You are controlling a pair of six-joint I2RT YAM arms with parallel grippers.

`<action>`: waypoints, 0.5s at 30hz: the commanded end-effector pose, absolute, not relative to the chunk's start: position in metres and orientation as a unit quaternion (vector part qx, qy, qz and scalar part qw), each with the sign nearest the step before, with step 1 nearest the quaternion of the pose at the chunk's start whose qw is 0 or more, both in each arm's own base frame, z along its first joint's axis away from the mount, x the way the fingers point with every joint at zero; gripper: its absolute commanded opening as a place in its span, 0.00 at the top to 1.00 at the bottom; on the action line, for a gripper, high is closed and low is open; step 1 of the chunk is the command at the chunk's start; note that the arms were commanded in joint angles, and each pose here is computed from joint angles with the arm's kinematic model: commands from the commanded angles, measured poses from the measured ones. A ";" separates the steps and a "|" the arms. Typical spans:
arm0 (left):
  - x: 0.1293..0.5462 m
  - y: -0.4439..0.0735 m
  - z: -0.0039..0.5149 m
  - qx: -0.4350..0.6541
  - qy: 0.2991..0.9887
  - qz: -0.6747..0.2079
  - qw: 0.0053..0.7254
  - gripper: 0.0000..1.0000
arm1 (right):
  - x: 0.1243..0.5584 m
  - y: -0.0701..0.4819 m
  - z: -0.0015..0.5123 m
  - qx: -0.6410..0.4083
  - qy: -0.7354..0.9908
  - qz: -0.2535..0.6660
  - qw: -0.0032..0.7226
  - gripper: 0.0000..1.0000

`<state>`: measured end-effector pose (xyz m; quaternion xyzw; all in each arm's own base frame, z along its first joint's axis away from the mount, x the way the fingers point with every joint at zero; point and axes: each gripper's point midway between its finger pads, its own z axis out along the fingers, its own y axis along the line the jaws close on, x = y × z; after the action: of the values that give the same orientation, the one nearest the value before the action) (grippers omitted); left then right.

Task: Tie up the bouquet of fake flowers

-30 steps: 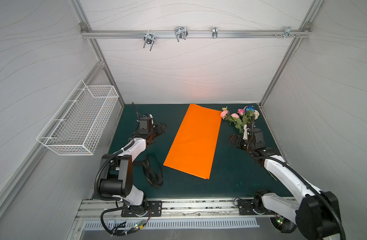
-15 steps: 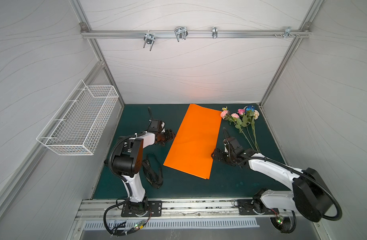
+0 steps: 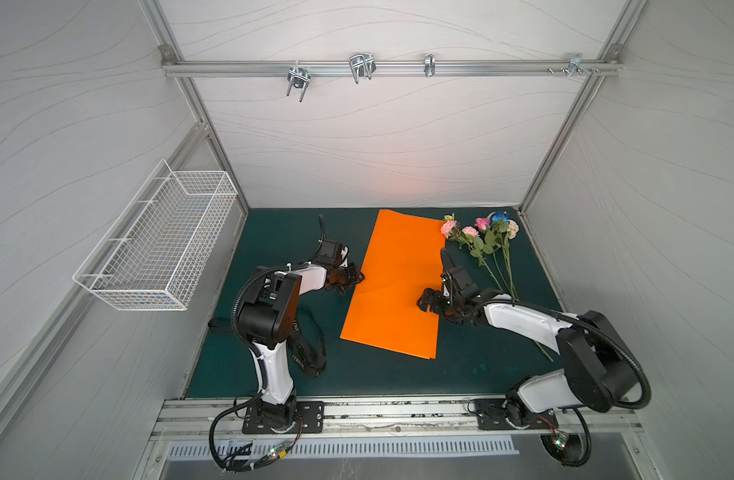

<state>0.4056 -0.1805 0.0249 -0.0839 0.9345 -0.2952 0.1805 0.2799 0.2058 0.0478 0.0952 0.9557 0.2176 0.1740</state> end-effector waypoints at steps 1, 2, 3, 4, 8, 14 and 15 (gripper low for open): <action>0.384 -0.177 0.004 -0.103 0.946 -0.275 0.140 0.66 | 0.293 0.198 0.044 0.129 0.958 0.191 0.169 0.01; 0.384 -0.177 0.004 -0.102 0.946 -0.275 0.140 0.67 | 0.293 0.193 0.040 0.135 0.961 0.173 0.166 0.01; 0.384 -0.176 0.005 -0.103 0.946 -0.275 0.140 0.67 | 0.294 0.191 0.038 0.138 0.962 0.166 0.166 0.01; 0.385 -0.176 0.005 -0.103 0.946 -0.275 0.141 0.67 | 0.295 0.191 0.036 0.138 0.962 0.165 0.166 0.01; 0.385 -0.177 0.007 -0.106 0.945 -0.276 0.141 0.70 | 0.299 0.199 0.026 0.134 0.965 0.168 0.152 0.01; 0.383 -0.181 0.001 -0.107 0.945 -0.279 0.132 0.80 | 0.299 0.215 0.000 0.153 0.963 0.192 0.109 0.01; 0.382 -0.182 0.000 -0.106 0.946 -0.279 0.131 0.82 | 0.300 0.219 -0.003 0.155 0.961 0.201 0.108 0.01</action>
<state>0.4019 -0.1796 0.0210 -0.0971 0.9355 -0.2917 0.1743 0.3190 0.2149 0.0366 0.1299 0.9562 0.1972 0.1731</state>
